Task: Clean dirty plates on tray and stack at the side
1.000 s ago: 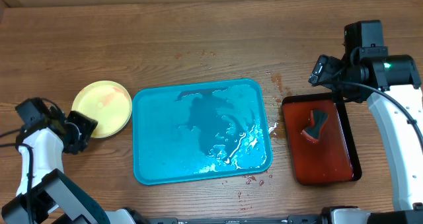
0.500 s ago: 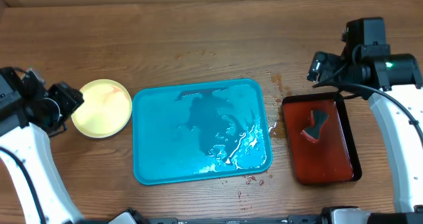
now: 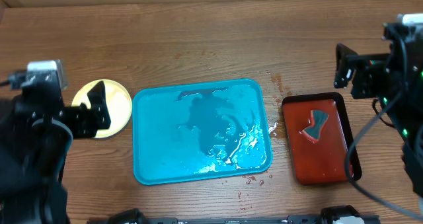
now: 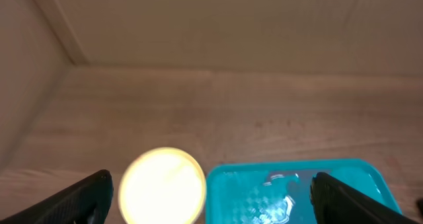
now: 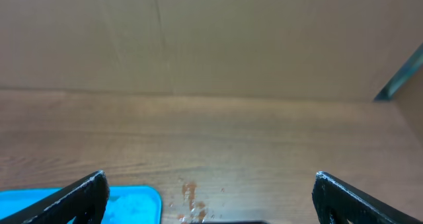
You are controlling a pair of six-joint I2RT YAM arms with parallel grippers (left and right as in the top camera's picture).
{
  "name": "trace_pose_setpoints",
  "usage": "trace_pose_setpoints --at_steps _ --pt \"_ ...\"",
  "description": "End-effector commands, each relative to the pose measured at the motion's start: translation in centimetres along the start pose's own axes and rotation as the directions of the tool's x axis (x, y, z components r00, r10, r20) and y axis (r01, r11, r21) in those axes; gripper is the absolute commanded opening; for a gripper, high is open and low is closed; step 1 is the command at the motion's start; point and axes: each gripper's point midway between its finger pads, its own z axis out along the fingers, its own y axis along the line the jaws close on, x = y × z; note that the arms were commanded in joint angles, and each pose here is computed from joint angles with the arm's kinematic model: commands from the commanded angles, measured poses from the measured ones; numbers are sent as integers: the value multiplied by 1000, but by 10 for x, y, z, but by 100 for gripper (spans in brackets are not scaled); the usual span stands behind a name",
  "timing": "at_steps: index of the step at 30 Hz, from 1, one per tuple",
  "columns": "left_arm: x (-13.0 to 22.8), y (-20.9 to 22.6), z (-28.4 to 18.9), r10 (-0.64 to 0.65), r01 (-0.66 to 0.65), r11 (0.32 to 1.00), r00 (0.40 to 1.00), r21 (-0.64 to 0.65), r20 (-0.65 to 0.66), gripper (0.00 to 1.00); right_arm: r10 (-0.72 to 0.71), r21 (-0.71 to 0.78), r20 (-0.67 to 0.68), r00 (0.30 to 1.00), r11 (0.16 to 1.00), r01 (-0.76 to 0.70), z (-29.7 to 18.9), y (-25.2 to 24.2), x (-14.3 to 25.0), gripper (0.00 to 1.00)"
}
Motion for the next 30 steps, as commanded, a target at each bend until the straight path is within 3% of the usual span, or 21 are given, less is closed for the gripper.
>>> trace_pose_setpoints --at_steps 1,7,14,28,30 --pt "-17 -3 -53 65 -57 997 989 -60 135 97 -35 7 94 995 999 34 -34 -2 -15 100" --pt "-5 -11 -120 104 -73 989 958 -125 266 98 -31 8 171 985 1000 30 -71 -3 -18 100" --pt "7 -21 -164 125 -77 987 919 -140 373 100 -30 7 171 985 1000 29 -75 -3 -16 100" --pt "59 -23 -145 62 -46 994 984 -98 169 100 -36 5 31 999 999 36 -71 -4 18 100" --pt "69 -23 -143 4 8 996 991 -87 134 100 -37 5 18 999 999 37 -71 -4 21 100"
